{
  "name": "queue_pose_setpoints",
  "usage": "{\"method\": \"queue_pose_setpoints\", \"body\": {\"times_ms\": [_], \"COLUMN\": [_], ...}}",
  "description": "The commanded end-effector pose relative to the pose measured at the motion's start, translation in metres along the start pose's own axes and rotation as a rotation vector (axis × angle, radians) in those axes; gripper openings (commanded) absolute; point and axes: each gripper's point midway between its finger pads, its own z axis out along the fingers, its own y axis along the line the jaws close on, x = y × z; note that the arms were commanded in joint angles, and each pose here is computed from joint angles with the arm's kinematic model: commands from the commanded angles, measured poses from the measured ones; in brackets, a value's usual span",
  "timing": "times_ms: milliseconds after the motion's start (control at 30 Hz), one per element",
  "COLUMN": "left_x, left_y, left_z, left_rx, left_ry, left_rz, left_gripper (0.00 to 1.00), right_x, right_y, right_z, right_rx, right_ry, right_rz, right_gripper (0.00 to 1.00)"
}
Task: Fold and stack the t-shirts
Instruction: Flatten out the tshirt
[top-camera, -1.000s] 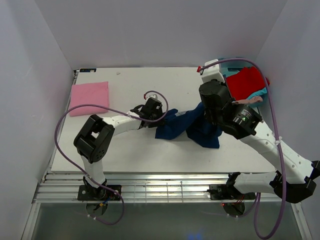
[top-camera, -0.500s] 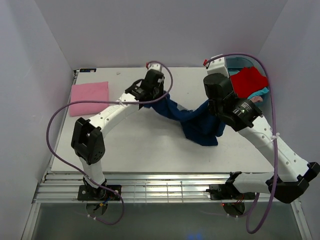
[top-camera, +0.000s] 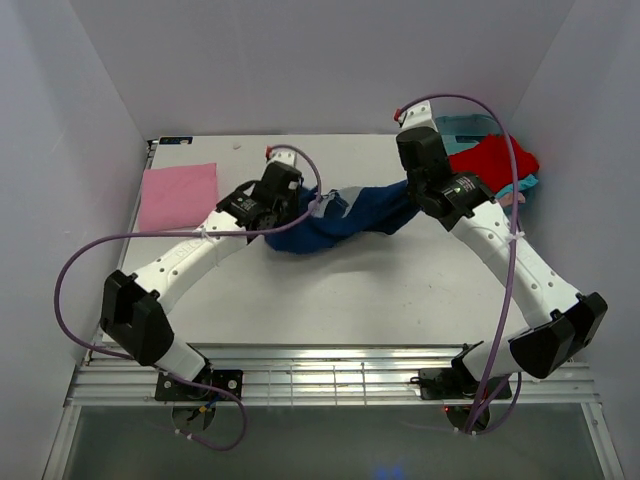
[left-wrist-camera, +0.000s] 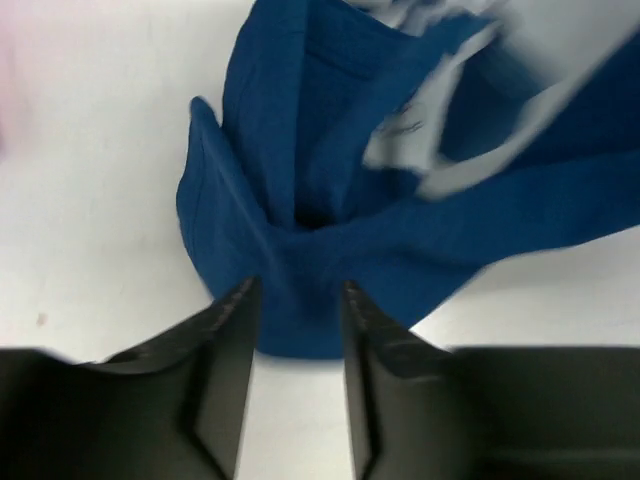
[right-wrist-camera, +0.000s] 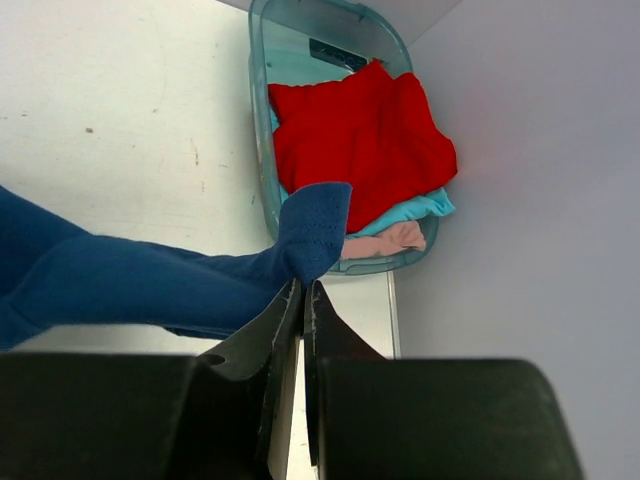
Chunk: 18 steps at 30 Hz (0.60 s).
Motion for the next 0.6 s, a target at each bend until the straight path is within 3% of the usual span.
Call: {"method": "queue_pose_setpoints", "body": {"times_ms": [0,67,167,400,567], "left_x": [0.103,0.152,0.179,0.197,0.198], "left_y": [0.043,0.063,0.083,0.095,0.1], "left_z": [0.002,0.004,0.005,0.022,0.03], "left_rx": [-0.147,-0.211,-0.311,-0.408,-0.407], "left_ry": [0.259,0.355,0.384,0.407,0.316], "left_rz": [-0.004,0.013,0.002,0.004,-0.028], "left_gripper": [0.52,0.57,0.59,0.59,0.57], "right_x": [-0.005,0.001,0.003,0.0,0.006], "right_y": [0.005,0.011,0.018,0.022,0.024], "right_z": [-0.002,0.001,0.005,0.006,0.004], "right_rx": [-0.031,-0.04,-0.052,-0.076,-0.085], "right_ry": [-0.032,-0.02,-0.008,-0.005,-0.001], "right_rz": [0.048,0.043,0.039,0.049,0.046], "right_gripper": [0.08,0.08,0.08,0.08,0.08]}}
